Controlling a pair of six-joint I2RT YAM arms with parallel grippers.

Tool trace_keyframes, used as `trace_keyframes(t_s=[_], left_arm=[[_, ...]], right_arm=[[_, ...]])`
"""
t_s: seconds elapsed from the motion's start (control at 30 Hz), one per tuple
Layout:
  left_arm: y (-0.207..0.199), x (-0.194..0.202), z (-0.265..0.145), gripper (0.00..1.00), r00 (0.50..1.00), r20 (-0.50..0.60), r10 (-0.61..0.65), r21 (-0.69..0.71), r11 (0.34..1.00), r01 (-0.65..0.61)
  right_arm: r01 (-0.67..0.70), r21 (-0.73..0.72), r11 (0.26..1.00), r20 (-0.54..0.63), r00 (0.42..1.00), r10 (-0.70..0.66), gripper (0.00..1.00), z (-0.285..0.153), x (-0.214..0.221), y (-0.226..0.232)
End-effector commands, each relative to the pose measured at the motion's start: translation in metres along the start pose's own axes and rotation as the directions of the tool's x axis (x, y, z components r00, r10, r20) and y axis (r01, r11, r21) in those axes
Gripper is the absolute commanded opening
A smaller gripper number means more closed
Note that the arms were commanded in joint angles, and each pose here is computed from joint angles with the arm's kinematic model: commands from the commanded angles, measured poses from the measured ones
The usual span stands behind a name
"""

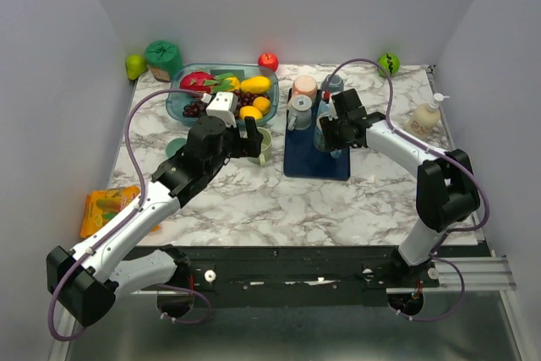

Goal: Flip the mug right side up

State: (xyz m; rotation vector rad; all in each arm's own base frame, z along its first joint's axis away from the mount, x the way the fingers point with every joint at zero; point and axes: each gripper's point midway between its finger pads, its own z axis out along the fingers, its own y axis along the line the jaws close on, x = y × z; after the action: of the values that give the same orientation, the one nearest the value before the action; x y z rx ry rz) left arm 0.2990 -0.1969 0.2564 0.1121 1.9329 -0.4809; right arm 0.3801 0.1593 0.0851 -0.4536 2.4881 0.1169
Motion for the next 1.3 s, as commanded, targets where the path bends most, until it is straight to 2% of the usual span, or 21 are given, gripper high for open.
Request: trace_keyframes(t_s=[0.0, 0.4, 0.5, 0.53, 0.63, 0.9, 1.27], left_arm=[[-0.002, -0.002, -0.005, 0.99, 1.000, 0.002, -0.027, 0.028, 0.999, 0.027], [0.002, -0.003, -0.009, 0.99, 0.999, 0.011, -0.047, 0.023, 0.999, 0.047], [0.003, -0.003, -0.010, 0.99, 0.999, 0.014, -0.051, 0.021, 0.998, 0.051], [0.004, -0.002, -0.010, 0.99, 0.999, 0.011, -0.052, 0.020, 0.998, 0.052], [0.004, -0.003, -0.010, 0.99, 0.998, 0.014, -0.053, 0.020, 0.998, 0.053], [0.002, -0.006, -0.013, 0.99, 0.998, 0.020, -0.059, 0.033, 0.998, 0.058], [-0.011, -0.006, -0.018, 0.99, 0.997, 0.005, -0.078, 0.100, 0.992, 0.077]], right_arm=[[-0.049, 0.067, 0.997, -0.001, 0.999, 0.049, 0.52, 0.001, -0.007, -0.010], [-0.054, 0.110, 0.992, -0.032, 0.998, 0.058, 0.52, 0.013, -0.007, -0.017], [-0.058, 0.142, 0.988, -0.037, 0.997, 0.064, 0.35, 0.016, -0.005, -0.022], [-0.063, 0.150, 0.987, -0.036, 0.997, 0.069, 0.21, 0.016, -0.005, -0.022], [-0.071, 0.150, 0.986, -0.002, 0.997, 0.072, 0.01, 0.015, -0.011, -0.023], [-0.109, 0.054, 0.993, 0.116, 0.988, 0.102, 0.01, -0.005, -0.029, -0.008], [-0.164, -0.152, 0.975, 0.334, 0.919, 0.207, 0.01, -0.079, -0.084, 0.019]])
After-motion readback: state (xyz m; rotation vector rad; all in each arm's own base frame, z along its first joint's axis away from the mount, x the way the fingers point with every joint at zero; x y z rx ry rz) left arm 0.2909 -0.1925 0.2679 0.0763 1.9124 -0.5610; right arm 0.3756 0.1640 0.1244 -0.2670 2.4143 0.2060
